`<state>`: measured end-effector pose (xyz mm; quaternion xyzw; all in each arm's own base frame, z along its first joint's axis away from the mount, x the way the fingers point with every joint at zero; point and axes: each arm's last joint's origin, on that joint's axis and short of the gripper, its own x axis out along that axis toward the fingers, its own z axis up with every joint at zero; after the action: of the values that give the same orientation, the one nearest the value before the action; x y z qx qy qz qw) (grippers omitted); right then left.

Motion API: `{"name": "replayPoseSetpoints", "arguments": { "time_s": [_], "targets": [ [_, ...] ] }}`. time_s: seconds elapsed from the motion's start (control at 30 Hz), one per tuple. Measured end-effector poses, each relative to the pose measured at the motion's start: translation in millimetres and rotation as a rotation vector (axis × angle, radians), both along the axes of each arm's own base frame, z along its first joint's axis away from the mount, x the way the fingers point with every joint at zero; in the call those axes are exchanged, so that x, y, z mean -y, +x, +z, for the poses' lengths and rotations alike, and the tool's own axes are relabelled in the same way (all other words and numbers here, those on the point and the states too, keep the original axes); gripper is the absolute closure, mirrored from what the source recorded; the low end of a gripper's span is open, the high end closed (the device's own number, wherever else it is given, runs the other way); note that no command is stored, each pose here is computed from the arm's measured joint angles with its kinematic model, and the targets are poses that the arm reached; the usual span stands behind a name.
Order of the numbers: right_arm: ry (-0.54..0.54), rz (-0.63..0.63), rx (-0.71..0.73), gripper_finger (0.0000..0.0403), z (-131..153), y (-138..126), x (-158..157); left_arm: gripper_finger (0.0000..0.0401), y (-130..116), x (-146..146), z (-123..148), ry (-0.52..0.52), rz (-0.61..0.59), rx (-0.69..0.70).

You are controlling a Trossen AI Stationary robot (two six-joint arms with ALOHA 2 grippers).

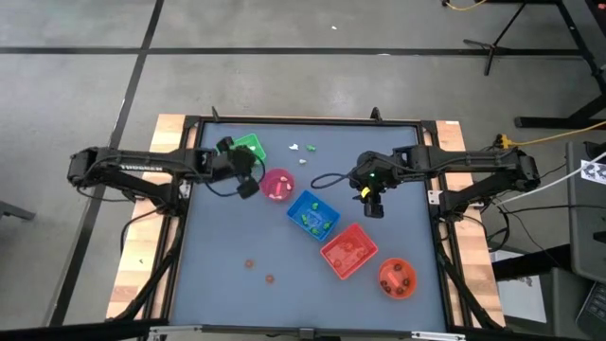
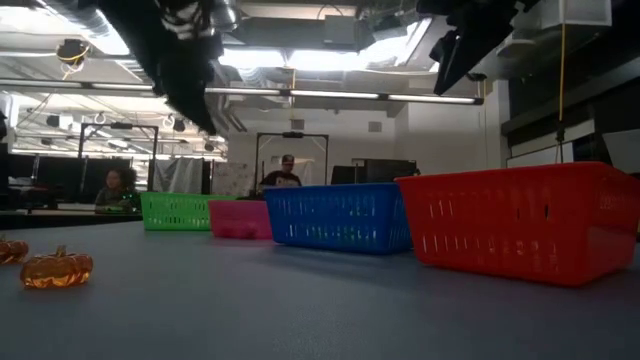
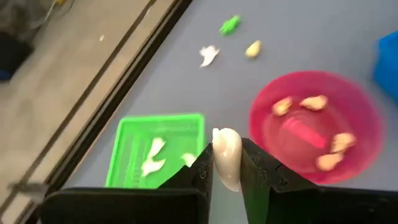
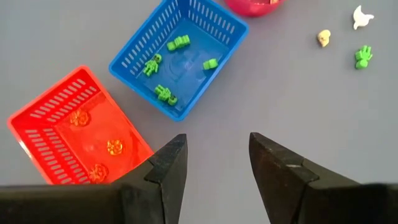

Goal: Sort Halloween decoration
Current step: Put the white ghost toy into the green bin, then put the light brown skull toy into the light red bin

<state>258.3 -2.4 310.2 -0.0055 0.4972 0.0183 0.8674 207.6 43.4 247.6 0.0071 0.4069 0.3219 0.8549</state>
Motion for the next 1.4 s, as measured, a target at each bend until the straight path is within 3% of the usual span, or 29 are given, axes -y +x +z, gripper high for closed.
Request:
{"name": "replayPoseSetpoints", "arguments": {
  "time_s": [0.5,0.93,1.4],
  "targets": [
    [-0.001,0.000,0.085,0.0233,4,7,0,0.0362,-33,-32,-60,-0.052,0.186,-0.174],
    [-0.002,0.001,0.116,0.0233,6,9,0,0.0359,-35,-43,-62,-0.047,0.253,-0.119],
    [-0.014,-0.007,0.121,0.0233,7,10,1,0.0243,-35,-50,-60,-0.056,0.274,-0.073]
  ]
}}
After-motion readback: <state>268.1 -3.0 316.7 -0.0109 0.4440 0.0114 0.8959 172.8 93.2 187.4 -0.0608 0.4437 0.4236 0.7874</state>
